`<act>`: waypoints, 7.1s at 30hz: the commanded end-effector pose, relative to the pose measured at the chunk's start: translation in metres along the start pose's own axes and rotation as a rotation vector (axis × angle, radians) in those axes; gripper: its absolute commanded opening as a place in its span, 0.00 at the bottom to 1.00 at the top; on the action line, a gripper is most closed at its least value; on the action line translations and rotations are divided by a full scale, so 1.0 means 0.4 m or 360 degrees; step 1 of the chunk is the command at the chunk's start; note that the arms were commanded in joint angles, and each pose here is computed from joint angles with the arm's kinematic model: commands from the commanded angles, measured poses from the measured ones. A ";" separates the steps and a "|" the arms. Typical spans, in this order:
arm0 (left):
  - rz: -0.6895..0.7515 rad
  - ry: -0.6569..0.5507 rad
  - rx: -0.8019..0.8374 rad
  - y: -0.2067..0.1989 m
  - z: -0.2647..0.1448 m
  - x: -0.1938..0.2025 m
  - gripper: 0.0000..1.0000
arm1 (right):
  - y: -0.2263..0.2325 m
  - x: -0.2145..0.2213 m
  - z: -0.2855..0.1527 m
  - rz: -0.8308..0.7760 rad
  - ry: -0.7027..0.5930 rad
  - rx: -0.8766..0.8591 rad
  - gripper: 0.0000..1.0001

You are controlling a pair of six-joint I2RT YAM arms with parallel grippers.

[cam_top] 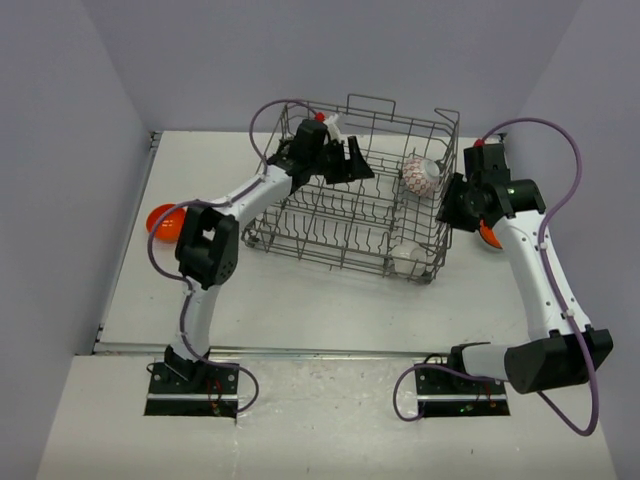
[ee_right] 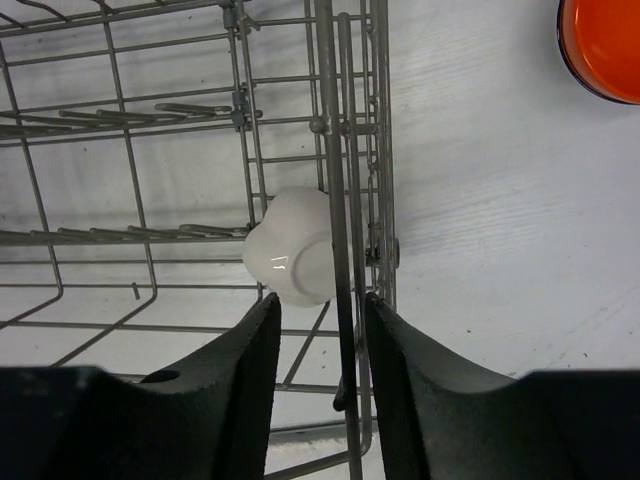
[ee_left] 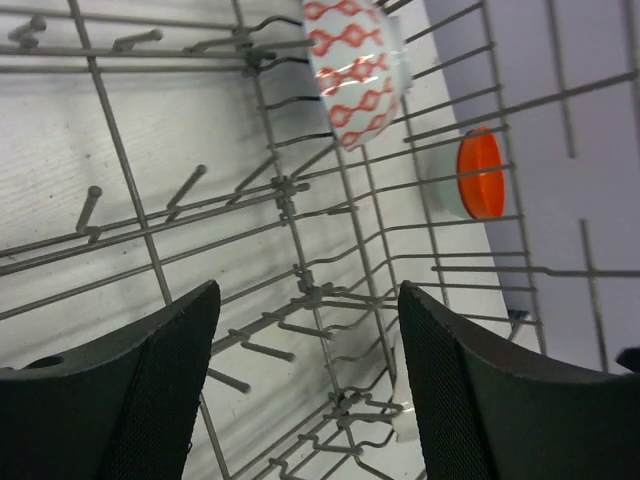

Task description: Unload the bowls from the dish rack

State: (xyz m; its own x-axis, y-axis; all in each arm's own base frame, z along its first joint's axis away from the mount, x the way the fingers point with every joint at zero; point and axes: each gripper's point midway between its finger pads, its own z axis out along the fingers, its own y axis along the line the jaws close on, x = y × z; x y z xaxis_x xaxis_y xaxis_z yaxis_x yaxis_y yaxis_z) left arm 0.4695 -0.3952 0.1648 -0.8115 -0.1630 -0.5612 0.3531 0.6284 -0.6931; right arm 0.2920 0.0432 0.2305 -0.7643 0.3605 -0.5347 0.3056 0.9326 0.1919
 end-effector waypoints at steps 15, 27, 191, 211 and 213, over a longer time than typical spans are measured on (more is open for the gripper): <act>0.0247 -0.0451 -0.0346 -0.101 -0.354 -0.195 0.79 | 0.136 -0.179 -0.258 -0.0075 -0.0518 -0.0451 0.82; 0.0067 -0.0512 -0.0833 0.057 -0.537 -0.181 0.81 | 0.563 0.070 -0.204 -0.0787 0.0218 -0.1308 0.86; 0.0219 0.0081 0.0232 -0.159 -0.038 0.028 0.84 | 0.034 -0.115 -0.030 0.0001 -0.0011 -0.0092 0.59; 0.0169 0.0136 0.0238 -0.127 0.036 0.059 0.85 | 0.047 -0.119 0.026 0.0023 0.0045 -0.0143 0.00; 0.0161 0.0138 0.0270 -0.129 0.050 0.066 0.85 | 0.055 -0.121 0.025 0.0025 0.0048 -0.0169 0.00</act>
State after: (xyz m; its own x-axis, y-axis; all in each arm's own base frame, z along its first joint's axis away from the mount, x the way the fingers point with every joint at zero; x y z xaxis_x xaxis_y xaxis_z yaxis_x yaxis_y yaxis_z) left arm 0.4372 -0.4320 0.1629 -0.8249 -0.0278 -0.5646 0.4554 0.5589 -0.6930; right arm 0.3249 0.0349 0.2398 -0.8081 0.3365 -0.4835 0.2645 0.9407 0.2124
